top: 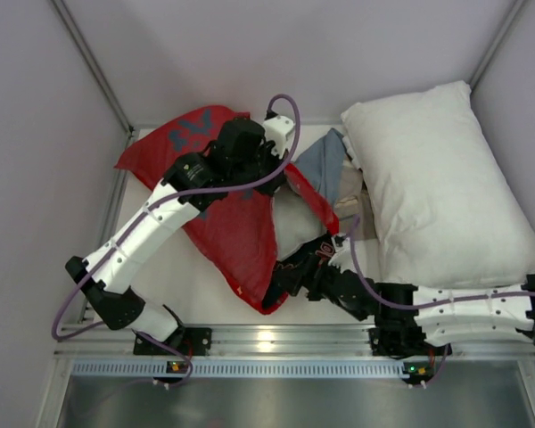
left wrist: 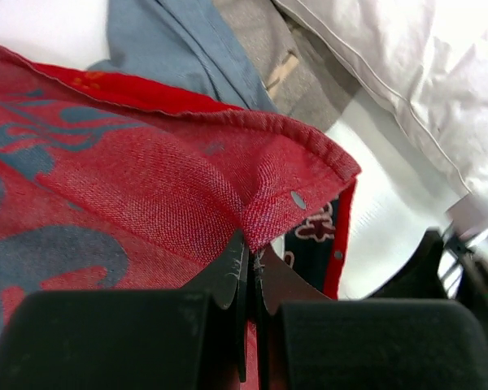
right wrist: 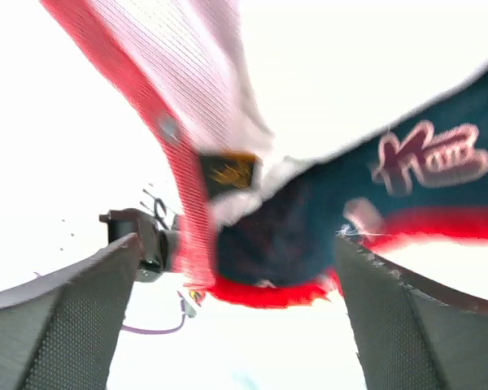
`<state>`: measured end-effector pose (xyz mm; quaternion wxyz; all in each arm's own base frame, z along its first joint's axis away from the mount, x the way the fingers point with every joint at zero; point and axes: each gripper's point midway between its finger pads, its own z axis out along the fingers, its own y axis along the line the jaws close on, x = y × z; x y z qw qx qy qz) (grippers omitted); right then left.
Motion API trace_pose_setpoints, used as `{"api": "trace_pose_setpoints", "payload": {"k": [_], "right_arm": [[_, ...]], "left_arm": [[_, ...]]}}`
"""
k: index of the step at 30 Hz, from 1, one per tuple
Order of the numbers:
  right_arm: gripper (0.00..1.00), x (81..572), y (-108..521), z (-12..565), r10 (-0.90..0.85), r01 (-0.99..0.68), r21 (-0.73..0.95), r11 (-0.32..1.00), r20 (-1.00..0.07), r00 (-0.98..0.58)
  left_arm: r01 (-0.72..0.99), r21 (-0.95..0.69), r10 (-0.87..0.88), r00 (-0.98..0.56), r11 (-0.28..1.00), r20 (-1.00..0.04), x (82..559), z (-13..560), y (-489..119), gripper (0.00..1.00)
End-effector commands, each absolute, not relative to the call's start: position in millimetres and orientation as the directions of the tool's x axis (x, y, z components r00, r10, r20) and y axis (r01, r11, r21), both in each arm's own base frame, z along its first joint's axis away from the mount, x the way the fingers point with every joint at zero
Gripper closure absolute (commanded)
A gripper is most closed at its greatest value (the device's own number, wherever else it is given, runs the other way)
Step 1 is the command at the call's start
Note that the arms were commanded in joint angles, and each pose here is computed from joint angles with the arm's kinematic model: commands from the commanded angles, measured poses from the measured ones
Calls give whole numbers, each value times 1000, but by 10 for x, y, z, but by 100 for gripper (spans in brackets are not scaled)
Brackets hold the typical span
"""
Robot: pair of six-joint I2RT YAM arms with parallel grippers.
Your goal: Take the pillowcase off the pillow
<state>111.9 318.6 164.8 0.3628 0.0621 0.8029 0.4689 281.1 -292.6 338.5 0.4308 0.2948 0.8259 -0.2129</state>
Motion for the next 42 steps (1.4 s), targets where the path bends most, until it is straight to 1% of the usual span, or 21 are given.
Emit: {"api": "trace_pose_setpoints", "payload": {"k": [1,3,7,8,13,17,19,21,23,25,27,28,32,35,39,40,41,42], "right_arm": [[0,1313,2845,1661,441,-261,710,654,-638,-631],[1,1451,2753,1755,489,-238,726,645,-632,-601],[1,1634,2560,1766,494,-199,701,685,-648,-580],[1,1644,2529,1809,506,-201,710,675,-643,-575],[0,1891,2299,1574,548,-109,696,709,-642,-536],[0,2073,2429,1553,566,-145,737,661,-616,-548],[1,2158,2500,1497,558,-152,738,658,-613,-560],[1,2251,2589,1605,579,-167,764,623,-595,-558],[1,2286,2677,1563,571,-174,767,617,-590,-571],[0,2327,2774,1696,596,-224,795,563,-579,-556],[1,2358,2794,1653,607,-231,806,544,-569,-555],[1,2373,2835,1800,636,-271,828,492,-554,-537],[1,2491,2801,1740,700,-230,876,424,-478,-530],[1,2589,2718,1619,743,-170,900,401,-428,-514],[1,2625,2712,1515,745,-115,905,409,-404,-531],[1,2613,2694,1509,755,-93,913,397,-382,-533],[0,2578,2643,1404,754,-65,910,409,-377,-537],[1,2582,2595,1395,766,-61,911,407,-377,-520]], "left_arm": [[729,-150,250,-409,668,-878,2693,3565,-3051,100],[740,-168,244,-414,652,-877,2684,3553,-3107,100],[760,-195,233,-416,620,-879,2651,3570,-3195,100],[763,-199,234,-418,615,-878,2641,3569,-3198,100],[768,-200,237,-416,608,-878,2637,3563,-3210,100],[777,-220,231,-423,589,-876,2622,3561,-3269,100],[778,-225,228,-425,586,-876,2620,3562,-3280,100],[778,-226,227,-426,586,-876,2621,3559,-3282,100],[779,-227,227,-425,584,-876,2611,3565,-3279,100],[780,-231,224,-426,582,-877,2605,3564,-3283,100],[781,-234,219,-426,579,-878,2599,3574,-3285,100],[780,-237,221,-430,579,-875,2591,3558,-3282,100],[783,-247,222,-437,571,-872,2566,3537,-3295,100],[783,-258,216,-443,566,-870,2546,3523,-3307,100],[782,-257,214,-441,568,-872,2540,3531,-3300,100],[783,-252,213,-437,569,-874,2541,3542,-3292,100],[783,-249,211,-432,570,-877,2544,3560,-3286,100],[781,-246,212,-432,574,-877,2551,3553,-3282,100]]}}
